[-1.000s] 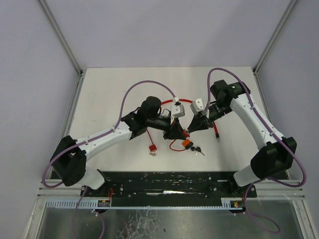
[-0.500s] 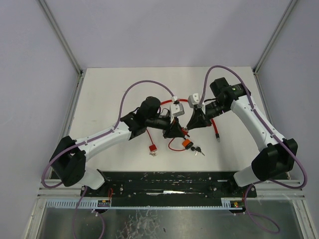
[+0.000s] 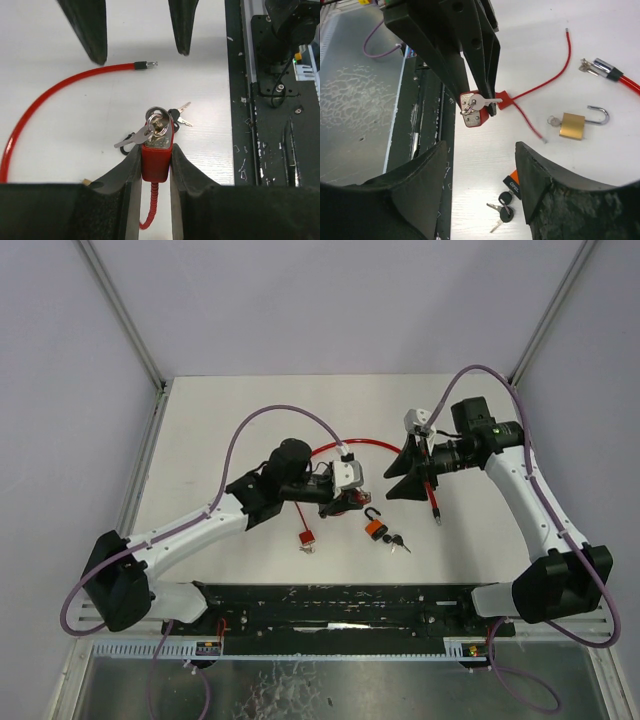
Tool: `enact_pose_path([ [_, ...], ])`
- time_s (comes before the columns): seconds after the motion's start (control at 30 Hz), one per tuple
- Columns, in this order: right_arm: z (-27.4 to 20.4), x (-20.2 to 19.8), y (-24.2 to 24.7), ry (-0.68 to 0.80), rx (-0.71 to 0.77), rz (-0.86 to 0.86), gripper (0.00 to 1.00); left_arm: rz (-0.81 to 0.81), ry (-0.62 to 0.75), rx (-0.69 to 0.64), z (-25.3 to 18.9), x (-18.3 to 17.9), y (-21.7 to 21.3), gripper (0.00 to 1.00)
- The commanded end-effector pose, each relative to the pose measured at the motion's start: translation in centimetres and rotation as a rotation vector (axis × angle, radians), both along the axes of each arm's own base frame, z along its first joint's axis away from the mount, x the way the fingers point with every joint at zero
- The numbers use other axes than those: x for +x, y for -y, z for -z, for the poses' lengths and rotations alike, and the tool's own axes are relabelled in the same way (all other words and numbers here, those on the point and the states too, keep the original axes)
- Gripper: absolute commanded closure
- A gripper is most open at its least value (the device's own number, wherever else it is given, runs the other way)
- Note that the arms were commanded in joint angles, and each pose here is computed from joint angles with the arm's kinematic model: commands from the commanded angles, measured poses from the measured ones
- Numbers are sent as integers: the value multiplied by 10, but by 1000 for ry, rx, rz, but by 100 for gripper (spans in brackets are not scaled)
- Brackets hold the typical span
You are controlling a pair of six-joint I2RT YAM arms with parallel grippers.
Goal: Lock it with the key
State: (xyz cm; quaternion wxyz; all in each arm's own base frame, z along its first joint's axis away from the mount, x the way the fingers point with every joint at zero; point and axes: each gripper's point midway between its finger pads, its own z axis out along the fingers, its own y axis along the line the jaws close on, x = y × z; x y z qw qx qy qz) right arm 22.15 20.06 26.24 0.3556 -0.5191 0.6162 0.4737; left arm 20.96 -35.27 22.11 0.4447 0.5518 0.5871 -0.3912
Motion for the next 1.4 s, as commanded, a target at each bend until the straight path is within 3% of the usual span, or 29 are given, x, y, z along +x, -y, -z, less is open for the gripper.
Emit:
enact_pose_path([
  [0.0,-12,-14,-7,28,103,-59,36,56,208,38,-27,1,7,100],
  [0.1,-9,-20,-6,105,119,-107,30,89,275,101,-26,-1,9,100],
  [0.23,-5,-26,-6,276,148,-203,13,129,353,185,-22,-7,13,100],
  [0.3,-7,-25,-6,290,150,-228,12,144,384,225,-20,-7,13,100],
  [0.53,-6,-29,-19,295,157,-292,15,148,496,355,-22,0,8,100],
  [1.0,0,-34,-36,273,175,-358,20,189,575,378,-34,-1,11,100],
  [1.37,-6,-45,-34,260,178,-354,41,155,550,417,-17,6,4,100],
])
